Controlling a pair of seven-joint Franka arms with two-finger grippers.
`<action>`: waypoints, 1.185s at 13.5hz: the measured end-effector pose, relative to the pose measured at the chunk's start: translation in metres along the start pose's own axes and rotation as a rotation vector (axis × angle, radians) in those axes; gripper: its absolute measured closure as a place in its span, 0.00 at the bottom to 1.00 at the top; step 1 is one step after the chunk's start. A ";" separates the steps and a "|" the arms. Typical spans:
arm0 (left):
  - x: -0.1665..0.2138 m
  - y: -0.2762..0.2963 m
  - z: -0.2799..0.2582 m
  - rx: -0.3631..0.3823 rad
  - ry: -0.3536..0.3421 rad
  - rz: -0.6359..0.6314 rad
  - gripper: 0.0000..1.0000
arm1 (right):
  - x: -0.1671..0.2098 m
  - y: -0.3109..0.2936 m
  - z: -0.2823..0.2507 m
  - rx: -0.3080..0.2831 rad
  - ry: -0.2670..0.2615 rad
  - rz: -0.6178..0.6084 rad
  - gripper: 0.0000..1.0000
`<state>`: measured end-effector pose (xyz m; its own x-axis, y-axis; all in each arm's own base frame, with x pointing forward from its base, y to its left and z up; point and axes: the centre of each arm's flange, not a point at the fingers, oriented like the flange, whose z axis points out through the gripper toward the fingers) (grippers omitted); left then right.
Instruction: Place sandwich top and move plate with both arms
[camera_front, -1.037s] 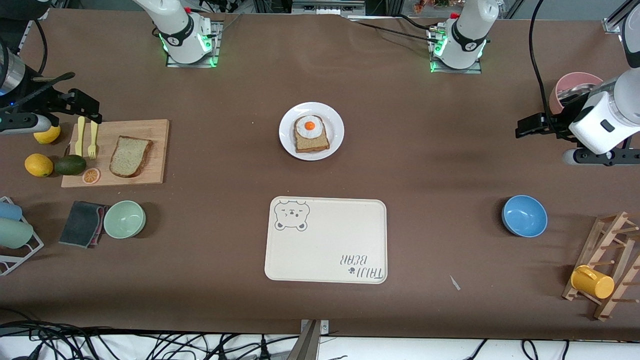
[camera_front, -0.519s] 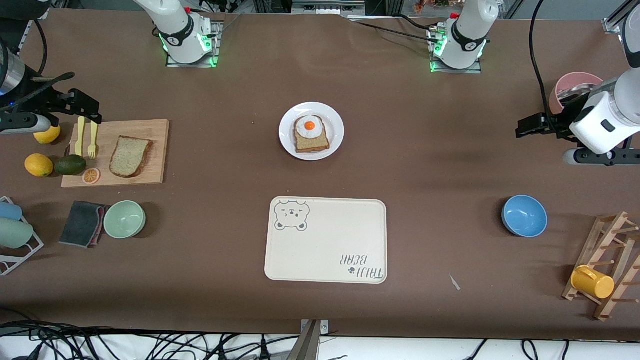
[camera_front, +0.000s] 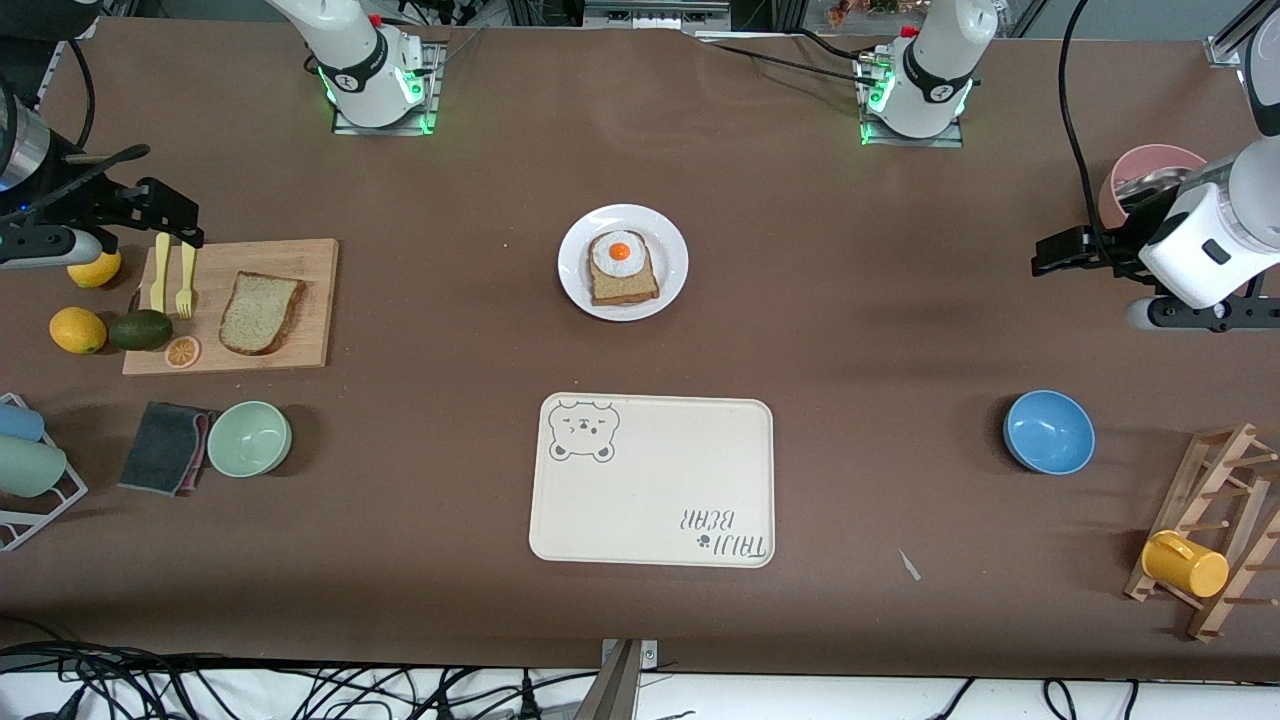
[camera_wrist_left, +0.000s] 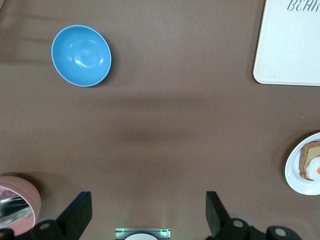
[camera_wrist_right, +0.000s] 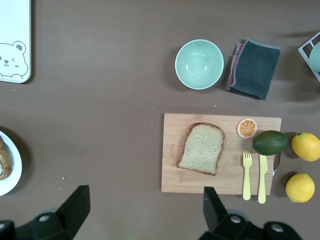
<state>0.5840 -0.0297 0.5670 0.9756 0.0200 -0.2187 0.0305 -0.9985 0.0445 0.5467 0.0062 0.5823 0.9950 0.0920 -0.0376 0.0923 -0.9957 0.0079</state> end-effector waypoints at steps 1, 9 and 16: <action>0.000 0.000 0.000 0.000 0.000 0.000 0.00 | 0.000 0.000 0.000 0.000 0.000 0.000 0.00; -0.001 0.000 0.001 0.000 -0.006 0.000 0.00 | 0.000 -0.003 0.000 0.000 0.000 -0.005 0.00; -0.001 0.000 0.001 0.001 -0.012 0.000 0.00 | 0.000 -0.003 0.000 0.000 0.000 -0.007 0.00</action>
<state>0.5826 -0.0298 0.5661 0.9730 0.0194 -0.2302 0.0303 -0.9986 0.0439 0.5467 0.0096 0.5823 0.9944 0.0992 -0.0375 0.0996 -0.9950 0.0080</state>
